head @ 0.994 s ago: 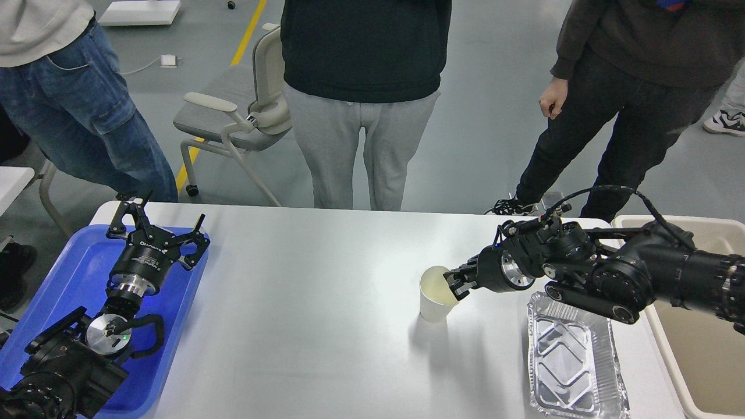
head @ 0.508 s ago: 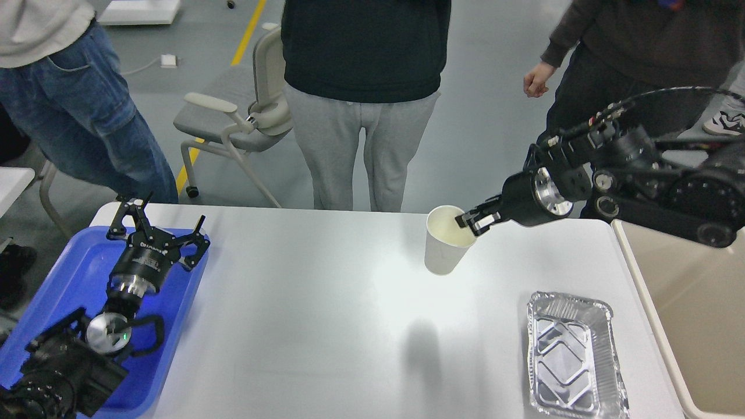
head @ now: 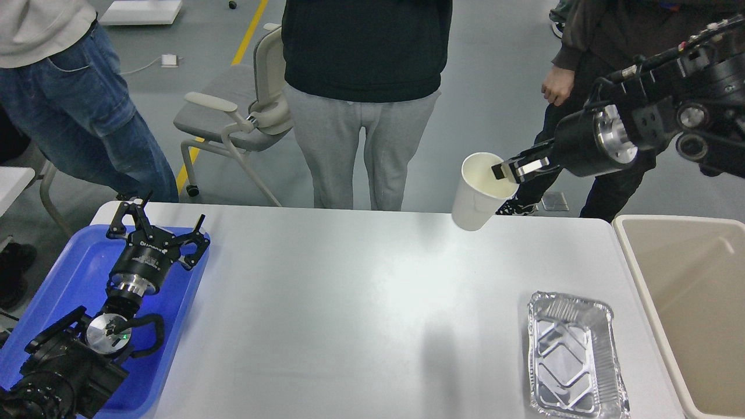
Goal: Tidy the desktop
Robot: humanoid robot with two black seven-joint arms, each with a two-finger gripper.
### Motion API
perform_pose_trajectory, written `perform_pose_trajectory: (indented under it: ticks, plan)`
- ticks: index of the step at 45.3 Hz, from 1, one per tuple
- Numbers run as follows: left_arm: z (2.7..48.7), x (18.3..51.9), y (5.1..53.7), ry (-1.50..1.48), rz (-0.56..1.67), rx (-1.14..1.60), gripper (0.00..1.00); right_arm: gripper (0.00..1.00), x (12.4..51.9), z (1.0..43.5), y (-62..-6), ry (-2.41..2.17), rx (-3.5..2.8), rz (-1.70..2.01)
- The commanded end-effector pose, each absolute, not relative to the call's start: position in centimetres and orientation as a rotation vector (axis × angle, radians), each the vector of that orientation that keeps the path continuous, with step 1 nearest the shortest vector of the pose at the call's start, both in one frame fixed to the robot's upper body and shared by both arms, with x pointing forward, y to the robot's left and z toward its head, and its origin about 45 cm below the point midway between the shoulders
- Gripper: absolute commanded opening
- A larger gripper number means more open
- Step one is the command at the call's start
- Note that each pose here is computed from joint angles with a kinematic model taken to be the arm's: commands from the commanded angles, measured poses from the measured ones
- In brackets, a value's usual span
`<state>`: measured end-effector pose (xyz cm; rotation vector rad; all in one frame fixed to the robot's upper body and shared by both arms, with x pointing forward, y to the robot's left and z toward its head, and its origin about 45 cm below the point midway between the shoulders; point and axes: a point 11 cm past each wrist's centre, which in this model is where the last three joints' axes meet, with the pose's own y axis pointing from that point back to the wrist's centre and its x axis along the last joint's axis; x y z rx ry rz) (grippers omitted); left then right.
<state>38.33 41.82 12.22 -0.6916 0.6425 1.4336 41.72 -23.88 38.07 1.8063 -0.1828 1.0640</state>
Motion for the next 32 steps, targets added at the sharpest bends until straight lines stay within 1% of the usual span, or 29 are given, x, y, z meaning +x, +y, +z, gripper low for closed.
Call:
perform_pose_trajectory:
  ticks: [1,5,8,11,15,21,24,32]
  plan:
    - [12.2,38.3,41.8,0.642,1.433,-0.692,1.0,0.0,42.6,38.0,-34.7,-0.647,1.837,0.864]
    - [12.2,38.3,41.8,0.642,1.433,-0.692,1.0,0.0,42.0,38.2,-41.3,-0.953,1.833,0.713]
    - [12.2,38.3,41.8,0.642,1.433,-0.692,1.0,0.0,40.2,38.3,-47.6,-1.175,1.776,0.579]
    - [12.2,38.3,41.8,0.642,1.433,-0.692,1.0,0.0,38.4,36.6,-52.1,-1.329,1.727,0.435]
    - [12.2,38.3,41.8,0.642,1.433,-0.692,1.0,0.0,36.2,34.4,-56.5,-1.526,1.668,0.266]
    - [12.2,38.3,41.8,0.642,1.433,-0.692,1.0,0.0,33.1,31.0,-61.6,-1.764,1.544,0.048]
    - [12.2,38.3,41.8,0.642,1.434,-0.692,1.0,0.0,31.8,28.5,-63.0,-1.846,1.48,-0.051]
    - [12.2,38.3,41.8,0.642,1.433,-0.692,1.0,0.0,29.2,21.3,-64.5,-1.972,1.325,-0.233]
